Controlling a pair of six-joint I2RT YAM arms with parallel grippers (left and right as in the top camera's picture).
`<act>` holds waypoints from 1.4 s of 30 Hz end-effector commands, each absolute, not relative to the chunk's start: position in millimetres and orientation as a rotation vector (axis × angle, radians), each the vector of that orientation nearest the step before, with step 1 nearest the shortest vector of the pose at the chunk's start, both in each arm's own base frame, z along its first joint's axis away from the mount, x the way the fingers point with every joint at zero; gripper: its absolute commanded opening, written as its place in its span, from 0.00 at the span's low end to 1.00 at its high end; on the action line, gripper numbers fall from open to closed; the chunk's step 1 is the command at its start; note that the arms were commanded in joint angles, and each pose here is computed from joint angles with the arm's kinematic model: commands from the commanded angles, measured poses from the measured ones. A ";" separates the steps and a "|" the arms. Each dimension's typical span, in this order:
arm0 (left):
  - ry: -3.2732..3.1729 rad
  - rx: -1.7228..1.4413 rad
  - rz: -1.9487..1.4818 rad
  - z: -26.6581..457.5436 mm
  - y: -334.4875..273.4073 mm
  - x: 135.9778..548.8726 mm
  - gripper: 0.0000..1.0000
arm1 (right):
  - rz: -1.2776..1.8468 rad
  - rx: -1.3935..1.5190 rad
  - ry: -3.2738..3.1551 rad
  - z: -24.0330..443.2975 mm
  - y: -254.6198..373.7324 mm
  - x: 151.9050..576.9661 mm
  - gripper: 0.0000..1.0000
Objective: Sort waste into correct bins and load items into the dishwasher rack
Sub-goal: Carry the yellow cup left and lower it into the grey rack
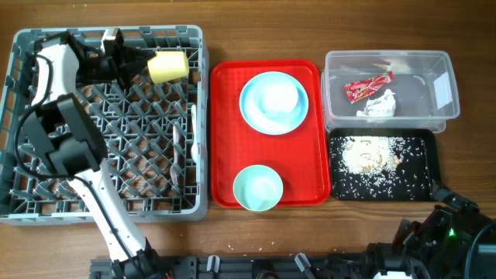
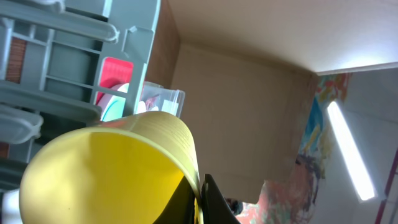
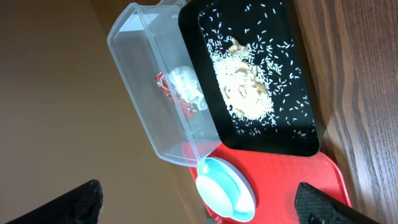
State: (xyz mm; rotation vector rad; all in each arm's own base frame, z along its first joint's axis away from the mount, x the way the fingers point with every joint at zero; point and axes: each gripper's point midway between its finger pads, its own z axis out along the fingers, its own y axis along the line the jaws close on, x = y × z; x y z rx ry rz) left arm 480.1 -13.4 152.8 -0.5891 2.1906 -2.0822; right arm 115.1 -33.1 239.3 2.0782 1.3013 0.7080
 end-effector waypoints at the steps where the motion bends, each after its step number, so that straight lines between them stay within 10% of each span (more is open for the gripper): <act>1: 2.228 -0.528 -2.069 142.5 -26.9 479.0 0.04 | 0.781 2.205 1.139 239.5 -32.6 113.5 1.00; 8: 2.475 -0.528 -1.855 106.5 -23.1 471.2 0.05 | 0.780 2.205 1.139 239.5 -32.7 113.5 1.00; 16: 2.564 -0.720 -1.709 90.2 13.1 469.9 0.31 | 0.780 2.205 1.139 239.5 -32.7 113.5 1.00; 21: 2.500 -0.621 -1.626 141.8 22.9 475.3 0.46 | 0.780 2.205 1.139 239.5 -32.7 113.5 1.00; 24: 2.447 -0.549 -1.562 190.8 23.1 475.8 0.76 | 0.780 2.205 1.140 239.5 -32.6 113.5 1.00; 25: 2.424 -0.503 -1.532 211.0 22.3 473.3 1.00 | 0.780 2.205 1.139 239.5 -32.7 113.5 1.00; 33: 2.532 -0.568 -0.959 280.3 21.1 437.4 1.00 | 0.781 2.205 1.139 239.5 -32.6 113.5 1.00; 38: 2.595 -0.421 -0.777 284.1 -21.2 435.9 1.00 | 0.781 2.205 1.139 239.5 -32.6 113.5 1.00; 40: 2.637 -0.363 -0.736 271.7 -40.8 440.6 0.05 | 0.780 2.205 1.139 239.5 -32.7 113.5 1.00; 42: 2.700 -0.426 -0.578 248.9 -44.0 446.2 0.04 | 0.780 2.205 1.139 239.5 -32.7 113.5 1.00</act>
